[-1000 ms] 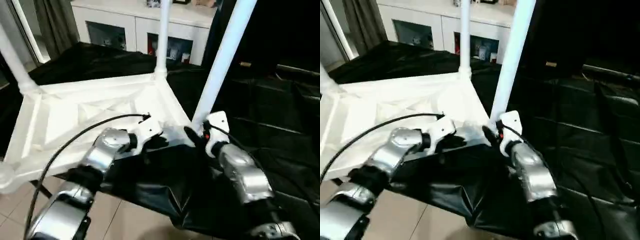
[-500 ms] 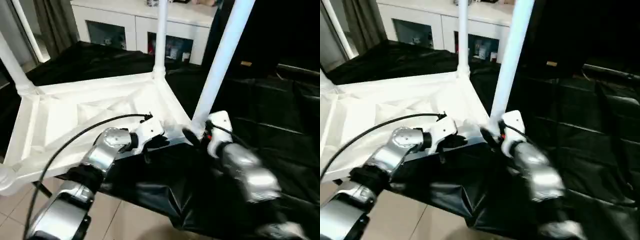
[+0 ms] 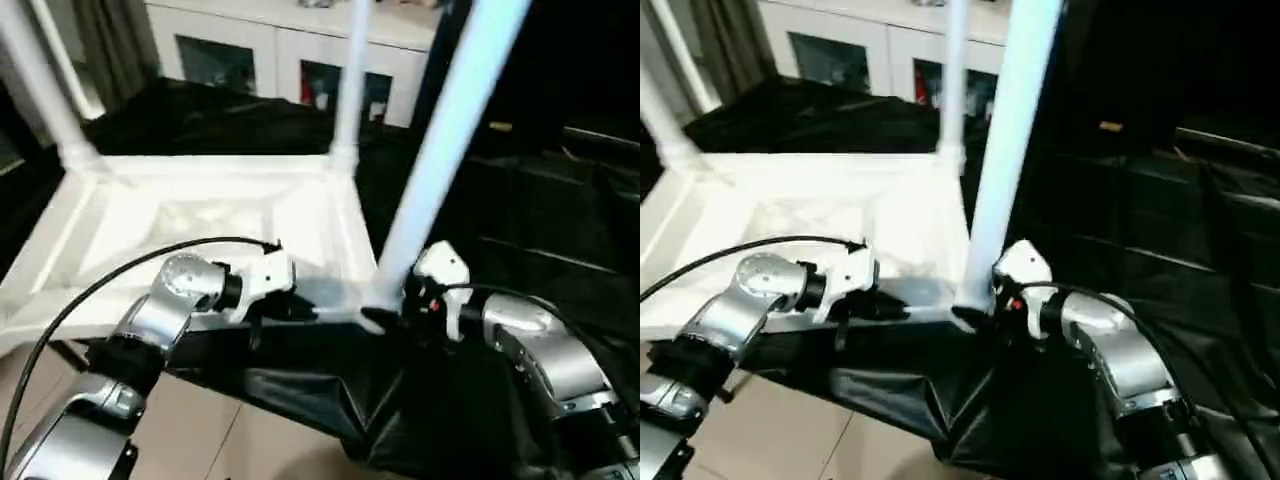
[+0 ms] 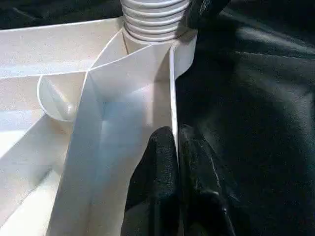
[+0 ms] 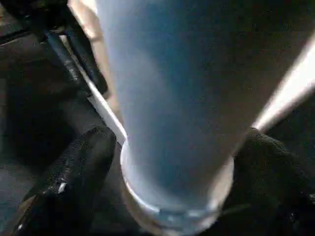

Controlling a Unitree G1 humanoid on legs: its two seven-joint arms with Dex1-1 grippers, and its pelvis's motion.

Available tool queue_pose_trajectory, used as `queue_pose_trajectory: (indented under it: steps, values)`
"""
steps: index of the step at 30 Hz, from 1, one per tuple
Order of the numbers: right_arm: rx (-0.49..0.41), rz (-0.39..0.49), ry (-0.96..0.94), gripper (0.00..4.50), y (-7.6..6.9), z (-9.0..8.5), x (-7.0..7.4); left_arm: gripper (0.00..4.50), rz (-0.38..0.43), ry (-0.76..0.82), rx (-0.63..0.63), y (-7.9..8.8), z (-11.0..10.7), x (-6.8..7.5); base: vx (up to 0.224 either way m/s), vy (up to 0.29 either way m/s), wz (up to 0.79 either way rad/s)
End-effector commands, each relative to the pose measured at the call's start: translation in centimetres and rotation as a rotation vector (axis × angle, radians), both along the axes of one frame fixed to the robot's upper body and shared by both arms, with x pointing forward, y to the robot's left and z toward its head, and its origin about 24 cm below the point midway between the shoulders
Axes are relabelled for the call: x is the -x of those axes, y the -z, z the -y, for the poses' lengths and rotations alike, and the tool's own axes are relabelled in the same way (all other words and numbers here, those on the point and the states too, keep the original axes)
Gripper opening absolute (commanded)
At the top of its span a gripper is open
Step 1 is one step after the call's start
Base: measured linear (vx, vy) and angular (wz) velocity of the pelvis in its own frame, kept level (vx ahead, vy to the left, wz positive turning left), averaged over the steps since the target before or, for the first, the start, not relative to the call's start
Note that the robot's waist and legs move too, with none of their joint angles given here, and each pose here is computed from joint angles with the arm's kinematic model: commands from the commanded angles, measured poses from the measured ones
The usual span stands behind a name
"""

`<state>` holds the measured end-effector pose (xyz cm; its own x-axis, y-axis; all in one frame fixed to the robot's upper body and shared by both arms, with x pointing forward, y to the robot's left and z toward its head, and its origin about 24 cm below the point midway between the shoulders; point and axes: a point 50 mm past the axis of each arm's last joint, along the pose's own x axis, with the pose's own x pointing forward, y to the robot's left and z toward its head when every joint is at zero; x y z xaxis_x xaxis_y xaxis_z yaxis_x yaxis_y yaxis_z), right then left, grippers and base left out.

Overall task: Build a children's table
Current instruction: Rotate leg to tighten

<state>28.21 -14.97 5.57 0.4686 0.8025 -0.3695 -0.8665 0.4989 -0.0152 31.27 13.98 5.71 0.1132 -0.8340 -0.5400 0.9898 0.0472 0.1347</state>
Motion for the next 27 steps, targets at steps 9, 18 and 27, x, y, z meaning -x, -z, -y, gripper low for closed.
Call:
queue_pose_trajectory:
  steps: [9,18,27]
  values:
    - [0.000,-0.007,-0.060,3.35,0.0,-0.3,0.5,0.00,0.017,0.036,-0.009,-0.4,0.2,0.2,0.000,0.000,0.00]
    - [-0.003,-0.023,-0.034,2.77,0.5,-0.2,0.5,0.00,0.005,0.029,0.002,-0.3,0.2,0.3,0.000,0.000,0.00]
    - [-0.077,-0.056,0.467,2.75,3.2,-1.8,-2.3,0.00,0.086,-0.295,-0.003,1.1,1.8,-2.5,0.000,0.000,0.00]
